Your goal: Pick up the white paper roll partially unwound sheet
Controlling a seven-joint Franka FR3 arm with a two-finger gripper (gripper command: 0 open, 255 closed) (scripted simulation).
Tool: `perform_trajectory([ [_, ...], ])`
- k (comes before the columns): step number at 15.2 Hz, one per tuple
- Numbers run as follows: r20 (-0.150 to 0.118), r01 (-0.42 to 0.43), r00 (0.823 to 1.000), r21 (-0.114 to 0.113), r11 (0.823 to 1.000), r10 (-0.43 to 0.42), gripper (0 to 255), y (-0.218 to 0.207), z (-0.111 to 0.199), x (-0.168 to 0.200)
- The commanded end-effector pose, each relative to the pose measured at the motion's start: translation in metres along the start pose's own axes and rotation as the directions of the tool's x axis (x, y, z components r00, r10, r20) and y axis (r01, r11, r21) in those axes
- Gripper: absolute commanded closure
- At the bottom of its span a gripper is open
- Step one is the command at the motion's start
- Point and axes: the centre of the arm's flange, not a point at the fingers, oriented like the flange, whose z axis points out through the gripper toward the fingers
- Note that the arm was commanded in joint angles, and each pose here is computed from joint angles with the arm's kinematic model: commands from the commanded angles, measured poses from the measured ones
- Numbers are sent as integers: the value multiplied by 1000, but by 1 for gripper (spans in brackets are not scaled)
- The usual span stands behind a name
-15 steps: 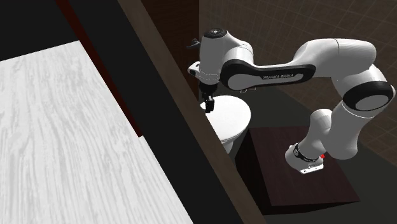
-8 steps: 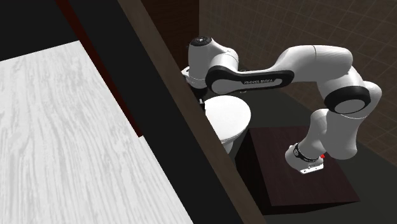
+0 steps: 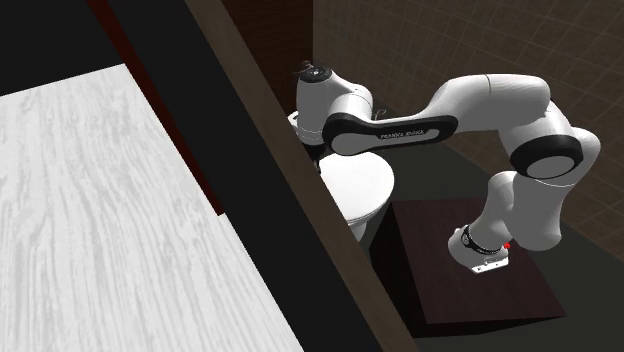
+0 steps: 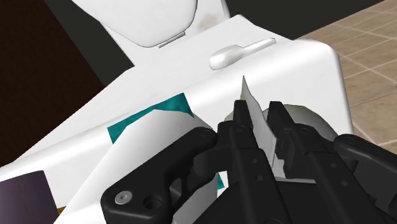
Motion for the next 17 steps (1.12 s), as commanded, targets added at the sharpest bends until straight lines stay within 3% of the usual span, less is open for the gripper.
perform_trajectory([
  [1, 1, 0, 1000, 0, 1000, 0, 255, 0, 1, 0],
  [7, 1, 0, 1000, 0, 1000, 0, 255, 0, 1, 0],
  [17, 1, 0, 1000, 0, 1000, 0, 255, 0, -52, 2],
])
